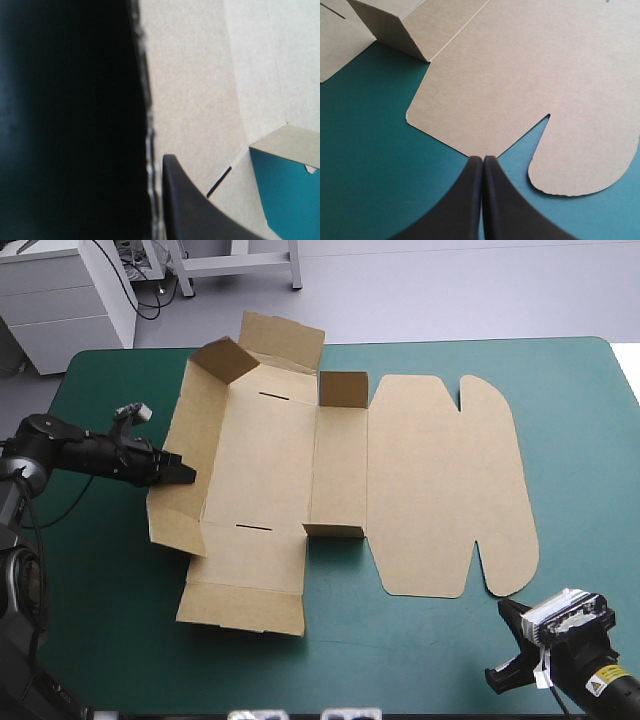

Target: Fold the box

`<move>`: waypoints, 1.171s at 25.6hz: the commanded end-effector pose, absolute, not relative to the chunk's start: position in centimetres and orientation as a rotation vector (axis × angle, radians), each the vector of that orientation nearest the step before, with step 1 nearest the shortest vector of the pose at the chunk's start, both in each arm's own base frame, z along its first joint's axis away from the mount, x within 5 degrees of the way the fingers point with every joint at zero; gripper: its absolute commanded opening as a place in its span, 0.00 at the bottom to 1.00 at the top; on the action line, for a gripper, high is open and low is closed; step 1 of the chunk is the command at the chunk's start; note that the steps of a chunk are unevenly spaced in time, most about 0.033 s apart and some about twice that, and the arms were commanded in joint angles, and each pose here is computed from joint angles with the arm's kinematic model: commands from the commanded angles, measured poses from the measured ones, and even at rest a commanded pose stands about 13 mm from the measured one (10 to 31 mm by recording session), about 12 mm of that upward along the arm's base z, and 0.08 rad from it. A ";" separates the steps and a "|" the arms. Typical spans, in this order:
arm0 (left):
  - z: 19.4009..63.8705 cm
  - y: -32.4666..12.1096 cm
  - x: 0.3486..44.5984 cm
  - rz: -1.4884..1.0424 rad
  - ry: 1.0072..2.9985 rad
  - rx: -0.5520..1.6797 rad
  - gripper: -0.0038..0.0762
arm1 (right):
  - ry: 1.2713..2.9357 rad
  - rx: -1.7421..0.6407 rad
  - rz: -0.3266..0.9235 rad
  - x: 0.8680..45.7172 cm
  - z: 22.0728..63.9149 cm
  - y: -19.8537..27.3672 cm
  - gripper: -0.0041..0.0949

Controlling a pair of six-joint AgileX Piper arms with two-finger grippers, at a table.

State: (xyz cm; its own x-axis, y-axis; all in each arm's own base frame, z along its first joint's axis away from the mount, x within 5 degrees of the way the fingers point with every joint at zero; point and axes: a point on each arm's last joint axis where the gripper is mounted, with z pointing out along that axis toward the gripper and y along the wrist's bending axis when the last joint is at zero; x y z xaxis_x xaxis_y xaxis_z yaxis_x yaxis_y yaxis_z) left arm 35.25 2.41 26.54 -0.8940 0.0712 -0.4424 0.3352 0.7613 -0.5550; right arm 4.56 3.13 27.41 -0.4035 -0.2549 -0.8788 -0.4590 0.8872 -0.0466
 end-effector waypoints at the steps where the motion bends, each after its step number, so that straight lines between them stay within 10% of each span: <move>1: 32.9 -0.2 34.7 -0.902 2.458 0.456 0.04 | 1.932 -0.484 0.248 4.9 28.8 3.1 0.02; 14: 43.2 -8.8 34.3 -0.238 2.281 0.937 0.04 | 1.932 -0.484 0.248 4.9 28.8 3.1 0.02; 30: 44.9 -16.4 32.4 0.287 1.961 1.284 0.04 | 1.932 -0.484 0.248 4.9 28.8 3.1 0.02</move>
State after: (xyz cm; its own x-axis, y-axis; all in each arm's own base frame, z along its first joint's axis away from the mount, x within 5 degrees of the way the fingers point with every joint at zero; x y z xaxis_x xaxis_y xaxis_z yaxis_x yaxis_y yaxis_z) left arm 33.85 -15.87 41.33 -0.3171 0.8569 -0.4065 0.7673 0.4837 0.4211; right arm 4.56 3.13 27.41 -0.4035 -0.2549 -0.8788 -0.4590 0.8872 -0.0466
